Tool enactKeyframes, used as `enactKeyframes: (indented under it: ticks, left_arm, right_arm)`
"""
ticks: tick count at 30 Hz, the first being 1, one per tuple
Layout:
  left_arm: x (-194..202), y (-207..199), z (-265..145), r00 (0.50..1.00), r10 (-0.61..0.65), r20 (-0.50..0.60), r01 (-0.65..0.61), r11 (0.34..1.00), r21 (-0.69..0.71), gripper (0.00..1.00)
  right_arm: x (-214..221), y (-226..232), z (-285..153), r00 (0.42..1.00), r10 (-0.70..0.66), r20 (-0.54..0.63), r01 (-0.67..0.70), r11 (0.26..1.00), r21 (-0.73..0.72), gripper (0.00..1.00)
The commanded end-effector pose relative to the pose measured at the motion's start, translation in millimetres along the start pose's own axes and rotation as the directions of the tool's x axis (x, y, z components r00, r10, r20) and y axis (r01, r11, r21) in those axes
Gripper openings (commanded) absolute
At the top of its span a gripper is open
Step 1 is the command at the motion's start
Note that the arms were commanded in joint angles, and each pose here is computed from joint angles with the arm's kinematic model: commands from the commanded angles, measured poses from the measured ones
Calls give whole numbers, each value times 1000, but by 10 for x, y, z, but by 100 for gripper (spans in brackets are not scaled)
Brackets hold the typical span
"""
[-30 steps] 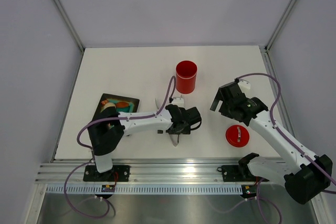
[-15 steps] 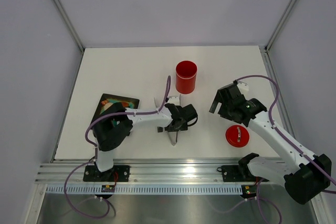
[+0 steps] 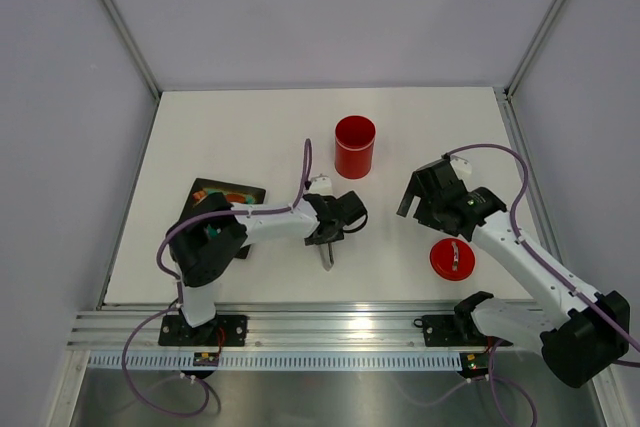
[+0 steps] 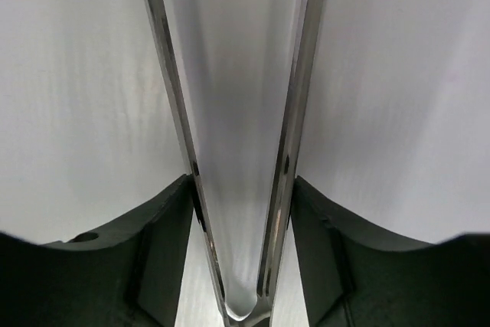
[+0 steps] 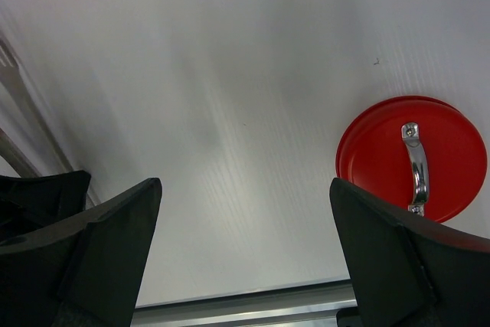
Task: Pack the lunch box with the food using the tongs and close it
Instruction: Pick up the clamp at the center of the board.
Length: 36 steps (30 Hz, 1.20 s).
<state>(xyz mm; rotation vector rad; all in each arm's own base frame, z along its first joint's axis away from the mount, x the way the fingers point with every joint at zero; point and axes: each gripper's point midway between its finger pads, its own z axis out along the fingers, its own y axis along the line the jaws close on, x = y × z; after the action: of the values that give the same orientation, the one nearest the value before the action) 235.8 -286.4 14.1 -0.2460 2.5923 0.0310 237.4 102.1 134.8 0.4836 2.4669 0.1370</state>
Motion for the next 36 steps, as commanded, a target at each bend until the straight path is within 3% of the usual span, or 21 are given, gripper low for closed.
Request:
enactKeyframes:
  ticks: [1,4,9,16,23,31,36]
  left_arm:
    - [26,263,136,1000,-23,9,23,998,-66,48]
    - [-55,391,40,999,-29,36,32,994,-106,31]
    - [-273,681,-302,995,-20,102,36,988,-149,13]
    - [-636,904,-925,979,110,169,-103,993,-49,12]
    - [-751,1408,-1269,986,148,81,-147,989,-14,13]
    - [-477,1764,-1564,988,143,-51,-143,990,-5,16]
    - [-280,1990,-1764,987,116,-114,-116,993,4,24]
  right_arm:
    - [-27,60,25,1000,5,4,-5,1000,-21,99]
    - [-28,89,34,1000,4,-2,-4,1000,-28,99]
    - [-76,115,2,1000,-5,7,5,999,-35,99]
    - [-144,182,-29,1000,-8,18,9,999,-54,99]
    - [-165,218,-59,1000,-3,26,5,997,-77,100]
    - [-184,224,-129,999,2,39,2,995,-97,99]
    - [-145,234,-109,1000,7,30,-4,994,-111,99]
